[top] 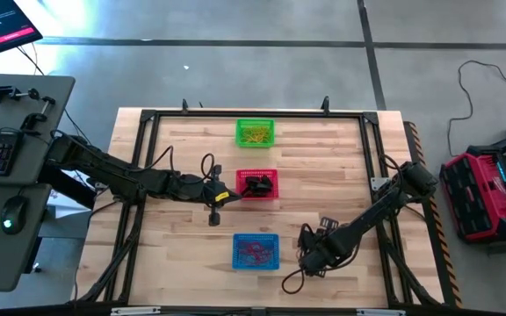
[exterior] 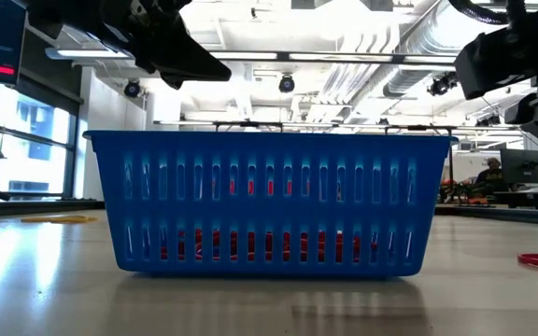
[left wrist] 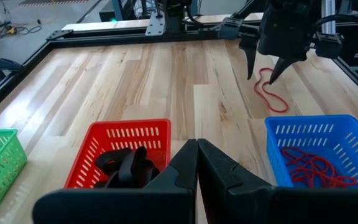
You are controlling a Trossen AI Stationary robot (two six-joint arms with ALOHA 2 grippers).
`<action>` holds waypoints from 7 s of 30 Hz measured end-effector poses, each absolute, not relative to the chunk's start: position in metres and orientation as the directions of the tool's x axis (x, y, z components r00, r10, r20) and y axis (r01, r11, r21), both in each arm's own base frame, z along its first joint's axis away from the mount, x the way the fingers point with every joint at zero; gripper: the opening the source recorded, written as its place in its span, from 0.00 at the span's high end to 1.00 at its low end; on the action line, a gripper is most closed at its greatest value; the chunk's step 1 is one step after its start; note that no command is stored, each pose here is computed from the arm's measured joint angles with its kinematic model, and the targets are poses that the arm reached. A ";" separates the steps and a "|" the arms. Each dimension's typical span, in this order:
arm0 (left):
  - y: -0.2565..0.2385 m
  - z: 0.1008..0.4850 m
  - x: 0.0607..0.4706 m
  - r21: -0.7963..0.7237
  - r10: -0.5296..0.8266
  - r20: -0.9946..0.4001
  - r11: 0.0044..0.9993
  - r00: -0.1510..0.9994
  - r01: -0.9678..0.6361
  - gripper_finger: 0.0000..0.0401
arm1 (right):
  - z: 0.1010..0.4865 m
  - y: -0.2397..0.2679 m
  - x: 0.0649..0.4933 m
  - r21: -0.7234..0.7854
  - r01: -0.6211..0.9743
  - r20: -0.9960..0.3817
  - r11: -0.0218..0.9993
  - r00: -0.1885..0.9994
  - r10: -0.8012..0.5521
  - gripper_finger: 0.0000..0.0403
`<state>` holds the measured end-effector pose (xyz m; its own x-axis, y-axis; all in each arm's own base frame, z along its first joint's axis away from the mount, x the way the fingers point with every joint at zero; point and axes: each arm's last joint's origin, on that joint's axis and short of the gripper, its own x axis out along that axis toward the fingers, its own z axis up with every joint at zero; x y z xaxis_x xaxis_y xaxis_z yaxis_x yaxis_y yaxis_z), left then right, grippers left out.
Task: Sort rubber bands into baskets
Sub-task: Put the red rubber band into the blue bin, then put the yellow rubber band into the green bin
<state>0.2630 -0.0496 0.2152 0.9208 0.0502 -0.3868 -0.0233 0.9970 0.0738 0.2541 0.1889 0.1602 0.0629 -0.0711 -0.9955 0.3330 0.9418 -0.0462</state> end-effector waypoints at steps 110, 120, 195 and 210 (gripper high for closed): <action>-0.066 0.221 0.253 0.130 0.066 -0.379 0.991 0.923 -0.017 1.00 | 0.165 0.134 0.362 0.225 -0.068 -0.797 0.972 0.561 0.224 0.74; -0.060 0.219 0.254 0.090 0.081 -0.412 0.995 0.908 -0.047 1.00 | 0.187 0.135 0.366 0.160 -0.095 -0.849 0.983 0.495 0.186 0.63; 0.026 0.137 0.195 0.084 0.078 -0.996 0.727 -0.040 -0.682 0.69 | 0.231 0.118 0.250 0.004 -0.132 -0.605 0.991 0.789 0.107 1.00; 0.026 0.139 0.195 0.107 0.110 -0.993 0.805 -0.031 -0.583 0.99 | 0.231 0.118 0.250 -0.019 -0.148 -0.604 0.989 0.790 0.107 1.00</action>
